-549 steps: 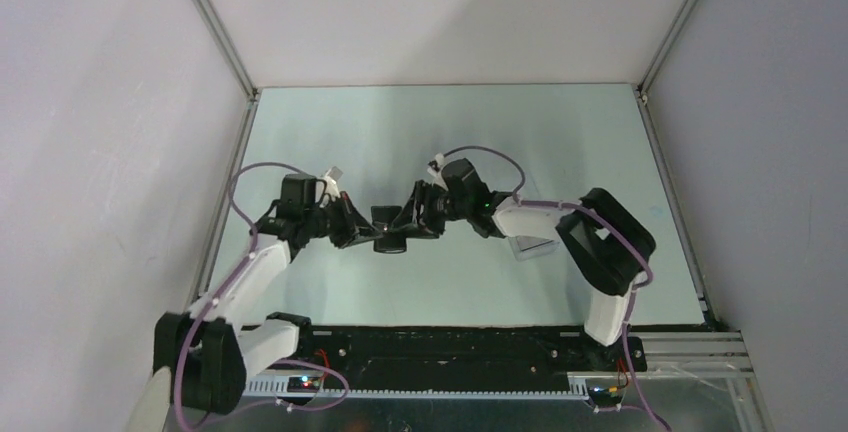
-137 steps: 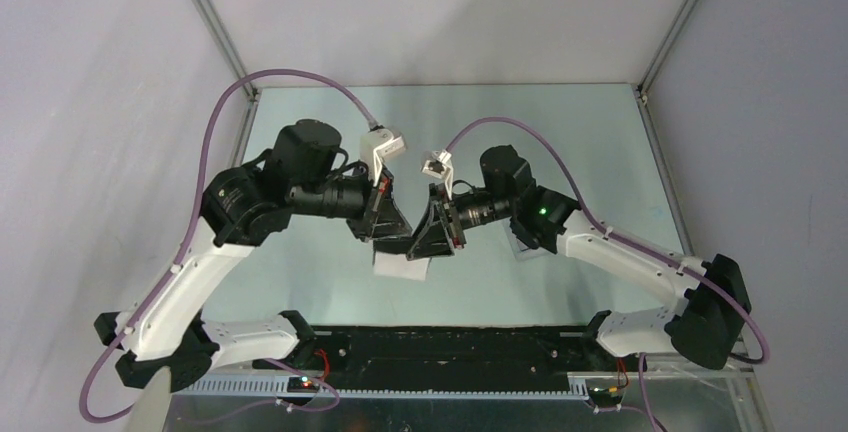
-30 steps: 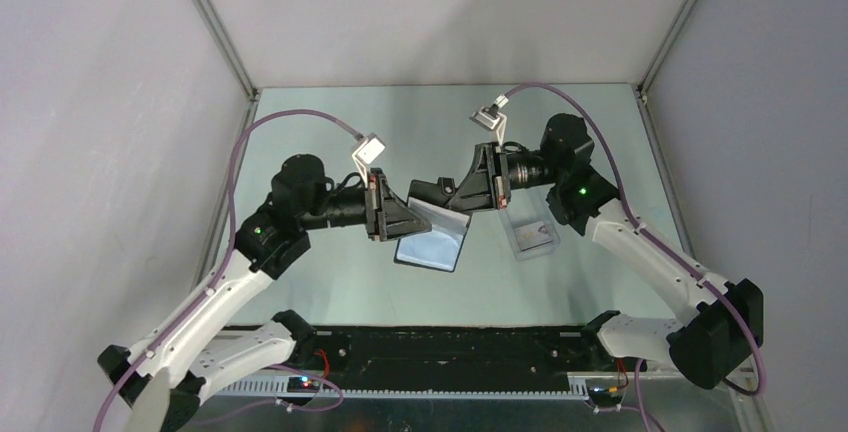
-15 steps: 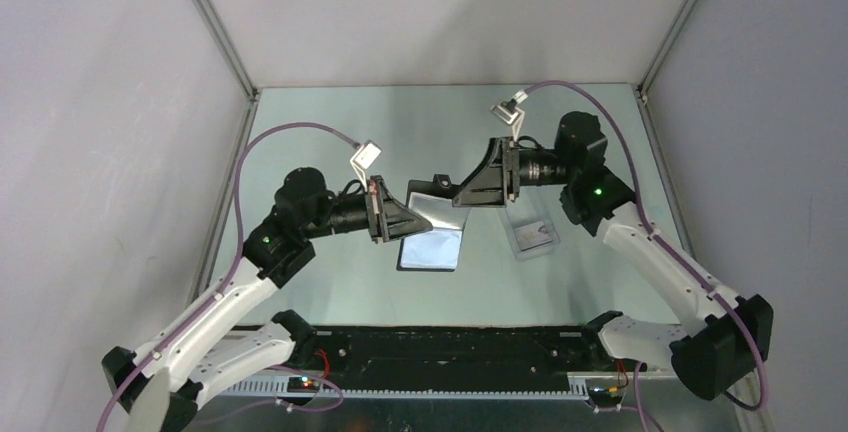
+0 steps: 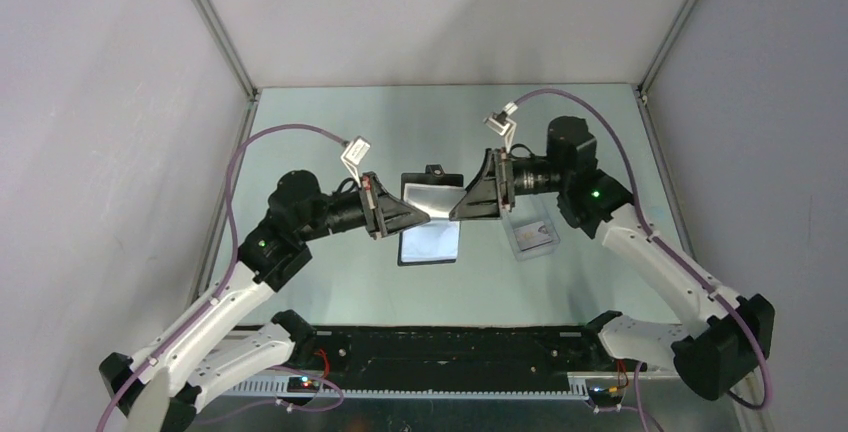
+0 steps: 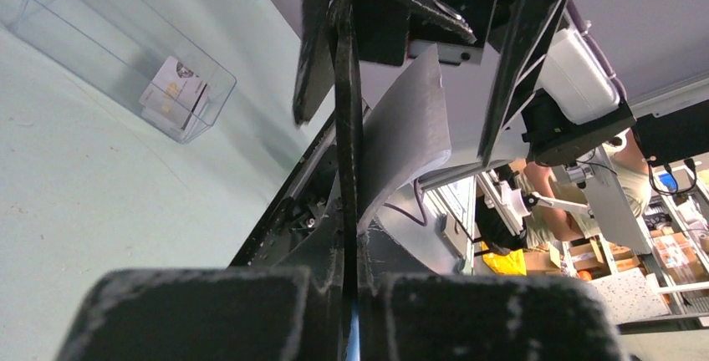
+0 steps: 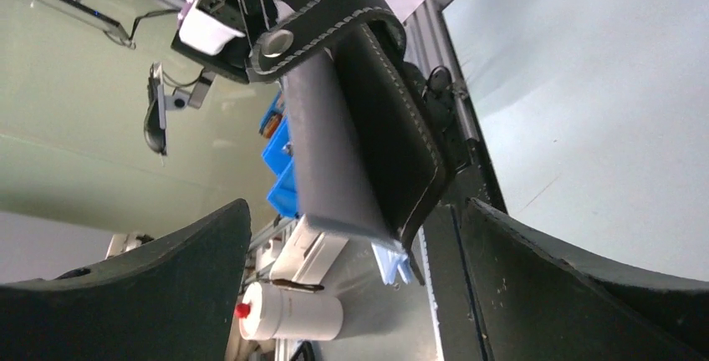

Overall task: Put the credit cards into the card holder
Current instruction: Open the card holder.

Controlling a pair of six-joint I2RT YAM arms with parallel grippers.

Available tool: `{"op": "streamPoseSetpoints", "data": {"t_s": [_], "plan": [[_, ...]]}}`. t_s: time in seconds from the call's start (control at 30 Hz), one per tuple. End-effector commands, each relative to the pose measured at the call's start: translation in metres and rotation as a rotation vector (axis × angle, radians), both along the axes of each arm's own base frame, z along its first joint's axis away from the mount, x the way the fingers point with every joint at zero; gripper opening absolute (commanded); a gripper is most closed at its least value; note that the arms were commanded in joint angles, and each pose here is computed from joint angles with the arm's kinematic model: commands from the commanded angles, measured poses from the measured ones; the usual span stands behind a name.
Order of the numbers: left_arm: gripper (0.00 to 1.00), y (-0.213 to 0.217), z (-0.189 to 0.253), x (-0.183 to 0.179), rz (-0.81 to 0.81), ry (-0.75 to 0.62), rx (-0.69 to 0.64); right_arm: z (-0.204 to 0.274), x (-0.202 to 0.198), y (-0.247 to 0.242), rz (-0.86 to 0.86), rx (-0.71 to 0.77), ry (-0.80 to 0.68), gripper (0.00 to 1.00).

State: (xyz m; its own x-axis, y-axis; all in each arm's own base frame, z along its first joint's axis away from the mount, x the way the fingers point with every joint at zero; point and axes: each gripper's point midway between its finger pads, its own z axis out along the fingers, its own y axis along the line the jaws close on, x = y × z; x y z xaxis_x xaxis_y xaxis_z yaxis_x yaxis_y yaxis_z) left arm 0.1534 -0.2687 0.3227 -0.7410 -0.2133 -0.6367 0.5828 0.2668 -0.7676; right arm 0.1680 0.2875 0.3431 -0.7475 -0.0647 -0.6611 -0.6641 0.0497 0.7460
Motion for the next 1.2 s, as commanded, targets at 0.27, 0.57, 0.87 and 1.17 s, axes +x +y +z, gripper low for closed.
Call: {"op": "streamPoseSetpoints", "data": {"t_s": [0.27, 0.57, 0.87, 1.17], "plan": [[0.00, 0.002, 0.039, -0.013, -0.050, -0.087, -0.091, 0.025, -0.018, 0.037, 0.156, 0.102, -0.002, 0.23], [0.75, 0.003, 0.000, -0.021, -0.087, -0.039, -0.042, 0.039, -0.007, 0.026, 0.084, 0.125, 0.013, 0.00], [0.36, 0.000, -0.007, -0.023, -0.124, -0.065, -0.027, 0.056, -0.016, 0.030, 0.129, 0.177, 0.041, 0.00], [0.00, 0.006, -0.038, 0.020, 0.070, -0.070, 0.113, 0.066, -0.031, 0.027, 0.223, 0.197, 0.080, 0.00]]}}
